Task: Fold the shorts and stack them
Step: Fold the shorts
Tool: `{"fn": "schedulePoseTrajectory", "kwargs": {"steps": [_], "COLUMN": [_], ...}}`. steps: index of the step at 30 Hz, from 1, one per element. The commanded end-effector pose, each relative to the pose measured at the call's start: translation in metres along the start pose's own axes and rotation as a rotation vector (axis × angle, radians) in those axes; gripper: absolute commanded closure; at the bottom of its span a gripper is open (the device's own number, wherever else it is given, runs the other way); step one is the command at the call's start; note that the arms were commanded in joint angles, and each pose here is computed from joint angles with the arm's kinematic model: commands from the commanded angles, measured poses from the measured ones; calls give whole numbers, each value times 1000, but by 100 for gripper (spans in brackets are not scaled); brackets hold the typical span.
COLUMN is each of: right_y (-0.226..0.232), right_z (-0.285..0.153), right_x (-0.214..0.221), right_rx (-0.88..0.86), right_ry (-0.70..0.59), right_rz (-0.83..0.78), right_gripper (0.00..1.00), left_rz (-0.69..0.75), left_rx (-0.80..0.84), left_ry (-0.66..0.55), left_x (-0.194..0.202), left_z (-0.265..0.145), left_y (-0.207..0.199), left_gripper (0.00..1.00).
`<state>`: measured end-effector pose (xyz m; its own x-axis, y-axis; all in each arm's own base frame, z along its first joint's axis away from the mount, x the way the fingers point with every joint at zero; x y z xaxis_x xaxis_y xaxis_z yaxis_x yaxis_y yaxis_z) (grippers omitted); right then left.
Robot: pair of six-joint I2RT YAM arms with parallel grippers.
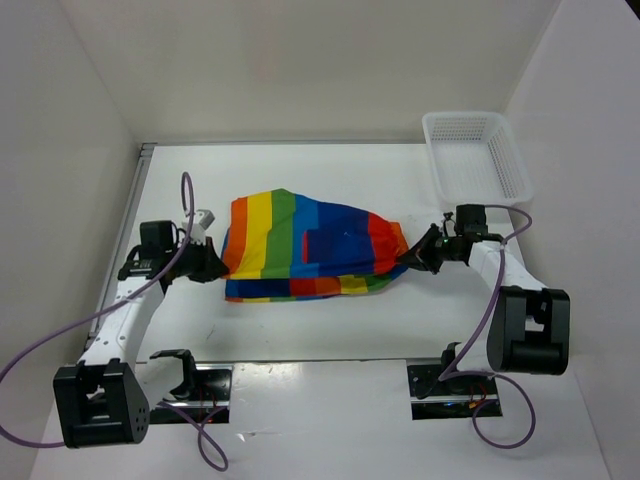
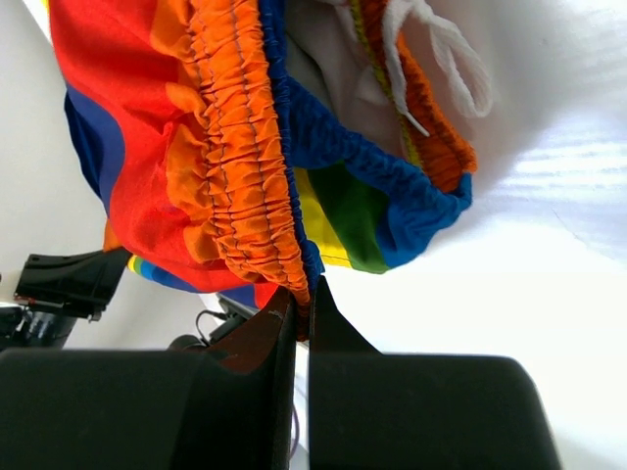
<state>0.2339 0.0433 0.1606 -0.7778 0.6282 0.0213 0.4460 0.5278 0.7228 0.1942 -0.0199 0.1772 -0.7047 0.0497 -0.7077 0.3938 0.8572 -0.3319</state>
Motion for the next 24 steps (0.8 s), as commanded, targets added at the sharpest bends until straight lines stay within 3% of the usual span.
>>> {"fn": "schedulePoseTrajectory", "kwargs": {"steps": [1, 14, 16, 17, 18, 19, 21, 24], "right_y": [-4, -12, -14, -14, -15, -16, -11, -1], "right_z": [-6, -8, -8, -8, -8, -8, -11, -16], "right_x": [2, 5, 5, 6, 6, 7, 3, -4], "right_rx": [42, 114, 139, 145, 152, 157, 164, 151], "right_ry": [-53, -71, -80, -74, -80, -75, -97, -139], "right_rz": [22, 103, 120, 126, 126, 131, 123, 97], "right_gripper": [100, 100, 92, 76, 65, 49, 17, 15], "left_rz": [-18, -95, -107, -112, -115, -126, -121, -85], "left_rx": [-18, -6, -3, -2, -1, 10, -6, -41], "left_ry": [30, 142, 160, 166, 171, 183, 181, 138], "left_x": [6, 21, 20, 19, 17, 17, 11, -12], "left_z": [4, 10, 10, 8, 8, 6, 0, -11], "left_y": [6, 8, 8, 7, 7, 5, 3, 1], "left_gripper": [100, 97, 92, 81, 41, 21, 5, 0]}}
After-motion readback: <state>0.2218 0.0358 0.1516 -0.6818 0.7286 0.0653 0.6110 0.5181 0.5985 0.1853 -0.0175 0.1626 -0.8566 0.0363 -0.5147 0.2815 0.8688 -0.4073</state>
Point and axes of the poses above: each gripper's point midway between its finger pads, its own z axis out along the fingers, its own y axis along the line the jaws close on, x = y × z, the point moved 10 cm from there along -z, back along the fingers, and after that the axes turned 5 degrees about z, right-handed, at the moved point
